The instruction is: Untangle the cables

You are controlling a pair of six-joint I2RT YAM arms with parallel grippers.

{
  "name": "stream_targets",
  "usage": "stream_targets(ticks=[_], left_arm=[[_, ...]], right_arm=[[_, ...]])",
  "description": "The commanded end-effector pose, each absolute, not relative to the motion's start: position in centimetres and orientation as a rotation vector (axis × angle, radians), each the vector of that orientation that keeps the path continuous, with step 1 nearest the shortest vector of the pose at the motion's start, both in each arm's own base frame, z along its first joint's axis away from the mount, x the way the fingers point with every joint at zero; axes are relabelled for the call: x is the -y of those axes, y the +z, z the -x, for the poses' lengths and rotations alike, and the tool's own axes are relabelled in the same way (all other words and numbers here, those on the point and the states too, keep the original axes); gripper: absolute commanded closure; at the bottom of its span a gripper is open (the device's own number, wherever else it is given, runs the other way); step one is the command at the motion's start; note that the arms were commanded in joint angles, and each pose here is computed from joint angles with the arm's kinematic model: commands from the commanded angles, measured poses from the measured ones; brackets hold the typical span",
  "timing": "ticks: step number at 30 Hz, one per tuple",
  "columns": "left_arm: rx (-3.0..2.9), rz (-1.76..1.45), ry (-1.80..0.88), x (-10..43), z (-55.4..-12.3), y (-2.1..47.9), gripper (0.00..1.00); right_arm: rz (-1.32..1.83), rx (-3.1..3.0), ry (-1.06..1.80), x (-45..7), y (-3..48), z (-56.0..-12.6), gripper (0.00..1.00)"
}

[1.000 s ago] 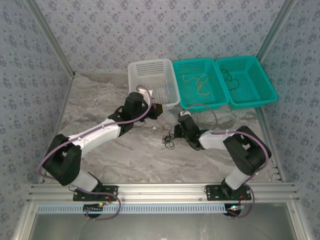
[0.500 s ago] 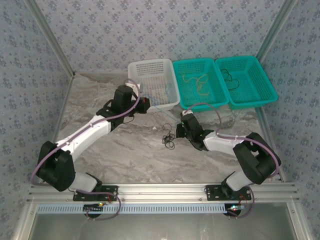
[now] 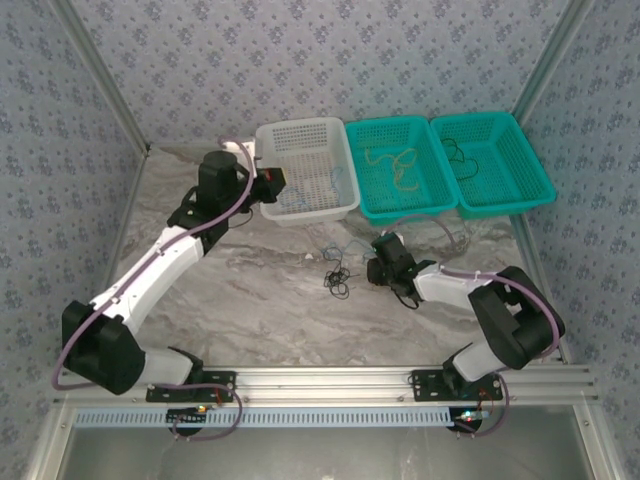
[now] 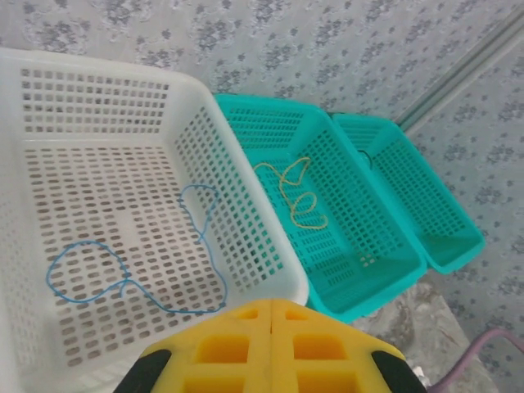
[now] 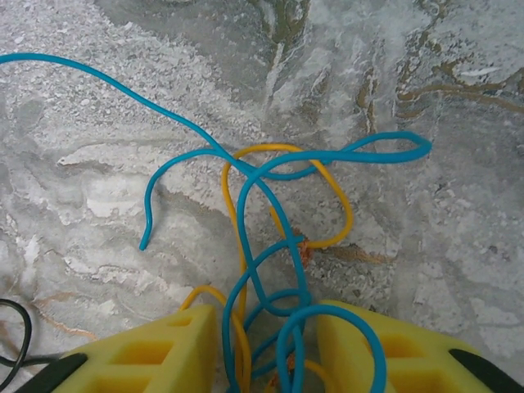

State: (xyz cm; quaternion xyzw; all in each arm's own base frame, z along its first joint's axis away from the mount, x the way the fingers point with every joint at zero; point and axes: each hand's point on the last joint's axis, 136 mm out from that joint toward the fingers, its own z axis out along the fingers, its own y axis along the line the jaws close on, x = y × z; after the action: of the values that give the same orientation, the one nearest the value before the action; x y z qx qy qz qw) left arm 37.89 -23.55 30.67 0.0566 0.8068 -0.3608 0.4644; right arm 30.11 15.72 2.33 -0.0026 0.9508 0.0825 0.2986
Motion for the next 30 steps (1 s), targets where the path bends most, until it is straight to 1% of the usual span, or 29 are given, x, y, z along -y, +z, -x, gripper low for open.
stream_targets(ticks=[1,2,3,4,6,8,10,16,22,27,30], left_arm=[[-2.008,-0.363,-0.966,27.4,-36.5,29.7,0.7],[-2.045,-0.383,-0.936,28.0,-36.4,28.6,0.56],[-2.072,-0.411,-0.913,28.8,-36.1,27.6,0.48],[-2.088,-0.444,-0.897,29.5,-35.7,26.9,0.44],[-2.099,-0.567,-0.849,31.4,-34.5,25.6,0.37],[-2.095,-0.668,-0.783,32.4,-33.8,24.3,0.33],[-2.09,-0.733,-0.761,33.0,-33.5,23.2,0.28],[-2.042,-0.931,-0.815,34.6,-32.4,21.5,0.21],[-1.97,-1.095,-0.9,36.3,-31.2,21.2,0.21],[-1.966,-1.138,-0.898,37.0,-31.7,19.7,0.21],[-1.965,-1.173,-0.953,37.7,-31.3,19.0,0.22]], right_arm=[[0.022,-2.56,0.269,-15.8,2.2,-29.2,0.72],[0.028,-2.552,0.293,-16.1,2.4,-29.3,0.78],[0.049,-2.542,0.321,-16.4,2.7,-29.3,0.85],[0.051,-2.531,0.345,-16.7,3.0,-29.4,0.91],[0.076,-2.483,0.412,-17.4,4.2,-29.5,0.97],[0.129,-2.422,0.458,-17.9,5.8,-29.7,1.0],[0.19,-2.346,0.462,-17.9,7.8,-29.8,1.0],[0.337,-2.154,0.46,-17.6,13.2,-29.5,1.0],[0.405,-2.038,0.489,-17.9,16.7,-28.9,1.0],[0.433,-1.986,0.525,-18.3,18.2,-28.6,1.0],[0.43,-1.976,0.529,-18.3,18.6,-28.6,1.0]])
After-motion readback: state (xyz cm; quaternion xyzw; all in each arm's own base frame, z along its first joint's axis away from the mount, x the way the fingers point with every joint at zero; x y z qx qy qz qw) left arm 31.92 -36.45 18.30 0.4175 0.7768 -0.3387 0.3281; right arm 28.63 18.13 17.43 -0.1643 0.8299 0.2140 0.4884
